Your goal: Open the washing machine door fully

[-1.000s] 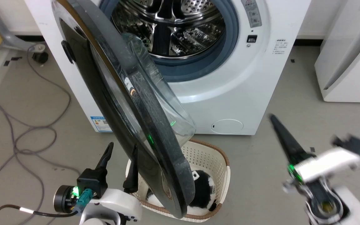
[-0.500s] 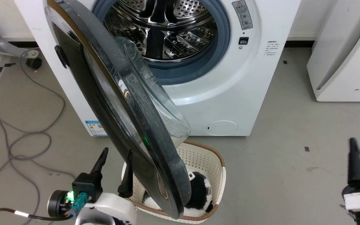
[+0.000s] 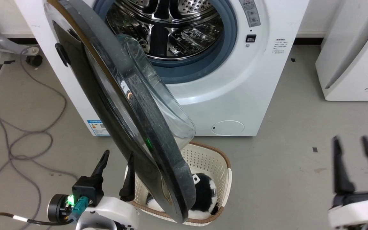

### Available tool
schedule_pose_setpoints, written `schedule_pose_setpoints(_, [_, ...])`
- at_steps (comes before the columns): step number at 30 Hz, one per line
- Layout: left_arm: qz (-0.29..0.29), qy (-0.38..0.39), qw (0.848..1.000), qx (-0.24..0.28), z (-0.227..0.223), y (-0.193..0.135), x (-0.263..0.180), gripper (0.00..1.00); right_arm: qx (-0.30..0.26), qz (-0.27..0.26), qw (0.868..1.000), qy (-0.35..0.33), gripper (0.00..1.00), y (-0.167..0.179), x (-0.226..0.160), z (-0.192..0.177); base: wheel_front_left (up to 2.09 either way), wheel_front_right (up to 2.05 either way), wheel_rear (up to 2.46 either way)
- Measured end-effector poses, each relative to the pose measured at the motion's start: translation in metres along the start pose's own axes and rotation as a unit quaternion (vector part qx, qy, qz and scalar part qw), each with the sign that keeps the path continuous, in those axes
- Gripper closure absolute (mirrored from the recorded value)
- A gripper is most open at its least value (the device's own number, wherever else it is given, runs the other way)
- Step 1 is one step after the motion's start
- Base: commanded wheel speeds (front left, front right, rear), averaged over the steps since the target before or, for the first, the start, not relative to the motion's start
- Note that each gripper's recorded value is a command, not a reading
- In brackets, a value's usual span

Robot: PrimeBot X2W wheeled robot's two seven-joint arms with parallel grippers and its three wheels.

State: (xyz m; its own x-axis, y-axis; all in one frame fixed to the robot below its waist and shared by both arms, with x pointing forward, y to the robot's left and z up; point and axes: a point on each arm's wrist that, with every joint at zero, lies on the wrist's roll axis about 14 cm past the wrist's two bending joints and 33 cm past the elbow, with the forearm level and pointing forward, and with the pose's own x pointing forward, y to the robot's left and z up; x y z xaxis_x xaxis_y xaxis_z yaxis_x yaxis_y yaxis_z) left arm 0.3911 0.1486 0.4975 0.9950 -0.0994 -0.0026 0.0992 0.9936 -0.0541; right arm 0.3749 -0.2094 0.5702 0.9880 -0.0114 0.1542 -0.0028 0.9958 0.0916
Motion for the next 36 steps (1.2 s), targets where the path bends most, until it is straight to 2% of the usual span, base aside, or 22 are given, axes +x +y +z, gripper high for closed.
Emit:
schedule_pose_setpoints(9, [0.002,0.004,1.000,0.000,-0.002,0.001,-0.001,0.00,-0.008,0.033,0.997,0.074,0.00,0.023,-0.013,-0.041,0.00,0.00,0.00])
schedule_pose_setpoints(17, [0.004,0.007,1.000,0.000,-0.004,0.004,-0.001,0.00,-0.004,0.033,0.996,0.088,0.00,0.023,-0.015,-0.053,0.00,0.00,0.00])
schedule_pose_setpoints(18, [0.004,0.007,1.000,0.001,-0.005,0.004,-0.001,0.53,-0.003,0.033,0.995,0.089,0.00,0.023,-0.015,-0.054,0.00,0.00,0.00])
schedule_pose_setpoints(19, [0.005,0.008,1.000,0.001,-0.005,0.004,-0.001,1.00,-0.003,0.033,0.995,0.090,0.00,0.023,-0.015,-0.054,0.00,0.00,0.00])
schedule_pose_setpoints(30, [0.004,0.004,1.000,-0.005,-0.003,0.005,-0.002,1.00,0.001,0.038,0.995,0.093,0.00,0.027,-0.014,-0.057,0.00,0.00,0.00])
schedule_pose_setpoints(36, [0.008,-0.065,0.998,-0.007,0.034,0.008,0.002,1.00,0.002,0.041,0.995,0.092,0.00,0.029,-0.013,-0.056,0.00,0.00,0.00])
